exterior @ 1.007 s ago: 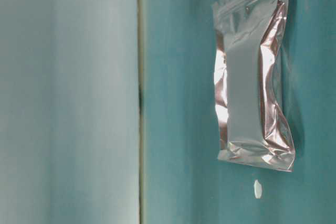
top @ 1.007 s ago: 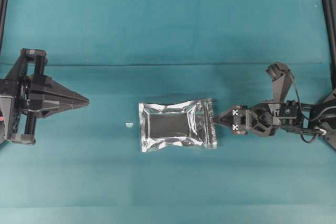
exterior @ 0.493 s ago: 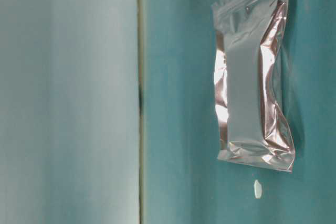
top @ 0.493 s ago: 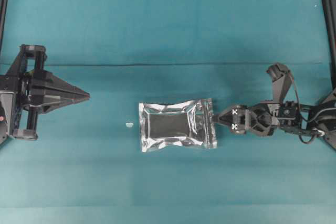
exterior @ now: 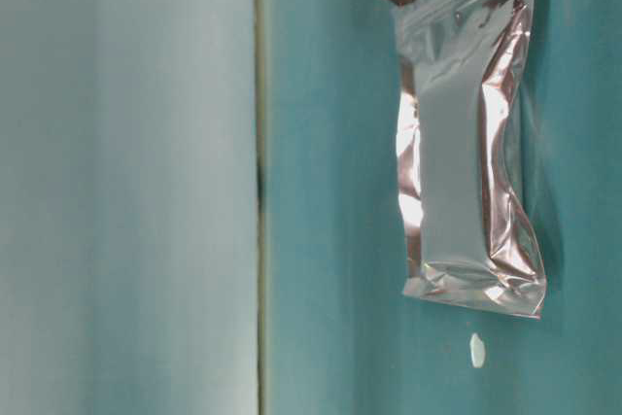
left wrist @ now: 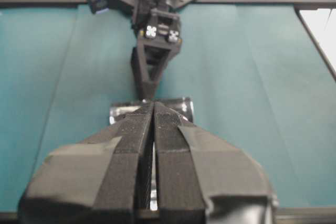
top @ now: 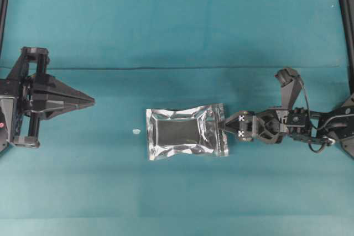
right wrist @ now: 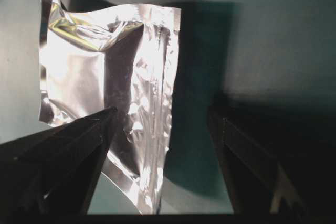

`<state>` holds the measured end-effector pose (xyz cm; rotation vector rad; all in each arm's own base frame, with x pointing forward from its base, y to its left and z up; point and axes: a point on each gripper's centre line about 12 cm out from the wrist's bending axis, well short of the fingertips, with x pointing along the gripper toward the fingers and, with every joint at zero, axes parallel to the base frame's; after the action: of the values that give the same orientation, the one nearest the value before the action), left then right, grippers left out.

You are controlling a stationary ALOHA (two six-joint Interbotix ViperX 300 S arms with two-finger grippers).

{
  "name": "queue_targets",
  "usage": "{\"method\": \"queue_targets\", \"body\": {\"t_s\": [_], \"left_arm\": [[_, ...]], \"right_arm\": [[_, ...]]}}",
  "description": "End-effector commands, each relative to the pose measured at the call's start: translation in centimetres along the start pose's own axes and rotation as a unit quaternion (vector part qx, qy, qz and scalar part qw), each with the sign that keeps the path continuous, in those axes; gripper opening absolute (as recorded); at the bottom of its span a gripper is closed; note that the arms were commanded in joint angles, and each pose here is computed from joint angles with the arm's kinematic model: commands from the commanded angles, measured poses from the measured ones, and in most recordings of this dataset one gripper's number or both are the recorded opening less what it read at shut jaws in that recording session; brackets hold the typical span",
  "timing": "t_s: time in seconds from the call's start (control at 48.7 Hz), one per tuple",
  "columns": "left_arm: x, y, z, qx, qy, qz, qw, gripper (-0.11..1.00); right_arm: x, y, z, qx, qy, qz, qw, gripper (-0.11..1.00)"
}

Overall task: Hand over the silver zip bag and make it stand upright.
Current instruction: 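Close the right gripper on the bag's right edge, then lift the bag with the right gripper and rotate it to hang vertically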

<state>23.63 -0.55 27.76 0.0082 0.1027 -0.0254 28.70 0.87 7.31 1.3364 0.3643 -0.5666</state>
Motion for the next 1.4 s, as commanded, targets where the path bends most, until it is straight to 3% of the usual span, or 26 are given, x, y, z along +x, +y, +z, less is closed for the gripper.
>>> {"method": "queue_targets", "body": {"t_s": [0.0, 0.555, 0.781, 0.966, 1.233, 1.377], "left_arm": [[0.1, -0.1, 1.1, 0.002, -0.015, -0.002, 0.9999, -0.01], [0.1, -0.1, 1.1, 0.002, -0.015, -0.002, 0.9999, -0.01], [0.1, -0.1, 1.1, 0.003, -0.015, -0.002, 0.9999, -0.01], [0.1, -0.1, 1.1, 0.002, -0.015, -0.002, 0.9999, -0.01], [0.1, 0.0, 1.0, 0.002, -0.015, -0.001, 0.9999, -0.01], [0.1, -0.1, 1.1, 0.002, -0.015, -0.002, 0.9999, -0.01]], "right_arm": [[0.7, 0.2, -0.2, 0.002, 0.001, 0.000, 1.0000, 0.89], [3.0, 1.5, -0.9, -0.001, 0.002, 0.008, 1.0000, 0.89], [3.4, 1.5, -1.3, -0.009, 0.013, -0.008, 0.9998, 0.82], [3.7, 1.4, -1.4, -0.013, 0.020, -0.023, 0.9995, 0.60], [3.8, 1.9, -1.1, -0.009, 0.020, -0.024, 0.9995, 0.12], [3.7, 2.9, -0.9, -0.020, 0.018, -0.010, 0.9996, 0.02]]}}
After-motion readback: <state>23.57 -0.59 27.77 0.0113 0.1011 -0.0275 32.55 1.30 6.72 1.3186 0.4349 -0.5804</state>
